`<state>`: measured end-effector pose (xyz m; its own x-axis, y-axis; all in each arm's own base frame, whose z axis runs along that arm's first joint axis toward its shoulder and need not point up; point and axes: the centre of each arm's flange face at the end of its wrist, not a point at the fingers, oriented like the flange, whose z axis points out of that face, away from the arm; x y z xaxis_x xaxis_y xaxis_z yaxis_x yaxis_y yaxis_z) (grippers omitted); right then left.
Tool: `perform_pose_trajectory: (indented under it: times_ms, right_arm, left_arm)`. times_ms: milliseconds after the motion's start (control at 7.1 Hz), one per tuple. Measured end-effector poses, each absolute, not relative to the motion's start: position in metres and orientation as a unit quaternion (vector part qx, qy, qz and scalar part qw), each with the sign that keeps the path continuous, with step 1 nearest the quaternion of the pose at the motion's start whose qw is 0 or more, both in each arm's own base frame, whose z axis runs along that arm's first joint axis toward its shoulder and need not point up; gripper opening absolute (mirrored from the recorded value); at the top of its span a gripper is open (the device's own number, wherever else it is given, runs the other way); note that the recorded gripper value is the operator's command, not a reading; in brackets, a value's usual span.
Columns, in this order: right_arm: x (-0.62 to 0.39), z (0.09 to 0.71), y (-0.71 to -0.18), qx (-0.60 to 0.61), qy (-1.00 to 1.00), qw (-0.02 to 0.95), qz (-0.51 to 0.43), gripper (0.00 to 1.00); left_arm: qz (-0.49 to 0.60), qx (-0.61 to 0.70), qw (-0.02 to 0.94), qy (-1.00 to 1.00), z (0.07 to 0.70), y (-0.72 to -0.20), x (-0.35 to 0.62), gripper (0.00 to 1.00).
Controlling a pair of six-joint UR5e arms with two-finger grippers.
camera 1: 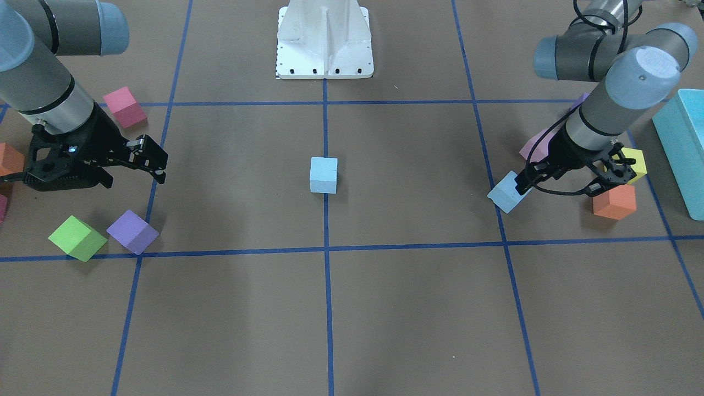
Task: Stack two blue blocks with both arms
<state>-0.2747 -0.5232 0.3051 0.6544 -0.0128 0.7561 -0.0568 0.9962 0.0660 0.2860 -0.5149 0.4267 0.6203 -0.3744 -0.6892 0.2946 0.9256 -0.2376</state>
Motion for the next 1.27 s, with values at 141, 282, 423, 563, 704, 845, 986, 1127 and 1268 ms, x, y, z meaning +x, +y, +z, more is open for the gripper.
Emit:
perform_pose_trajectory:
  times_ms: [141,282,423,563,704,845,986,1127,1268]
  right_arm:
    - [-0.274,0.305,-0.523,0.042,-0.415,0.909,0.012,1.0]
    - [-0.274,0.306,-0.523,0.043,-0.415,0.909,0.012,1.0]
    - [-0.274,0.306,-0.523,0.044,-0.414,0.909,0.012,1.0]
    - [-0.274,0.306,-0.523,0.045,-0.413,0.909,0.012,1.0]
    - [-0.274,0.306,-0.523,0.046,-0.413,0.91,0.012,1.0]
    - [-0.274,0.306,-0.523,0.047,-0.412,0.91,0.012,1.0]
    - [-0.274,0.306,-0.524,0.047,-0.412,0.91,0.013,1.0]
    - [-0.274,0.306,-0.524,0.047,-0.412,0.91,0.013,1.0]
    - [-0.274,0.306,-0.524,0.047,-0.412,0.91,0.013,1.0]
  left_arm:
    - [-0.192,-0.05,0.899,0.39,0.437,-0.511,0.298,1.0]
    - [-0.194,-0.05,0.9,0.388,0.441,-0.508,0.308,1.0]
    - [-0.195,-0.052,0.9,0.386,0.445,-0.507,0.314,1.0]
    - [-0.197,-0.054,0.901,0.383,0.448,-0.509,0.317,1.0]
    - [-0.198,-0.054,0.9,0.384,0.447,-0.512,0.32,1.0]
    - [-0.199,-0.054,0.9,0.385,0.444,-0.515,0.322,1.0]
    - [-0.2,-0.055,0.899,0.386,0.443,-0.516,0.324,1.0]
    - [-0.201,-0.056,0.899,0.385,0.443,-0.517,0.325,1.0]
    - [-0.205,-0.059,0.899,0.383,0.446,-0.517,0.325,1.0]
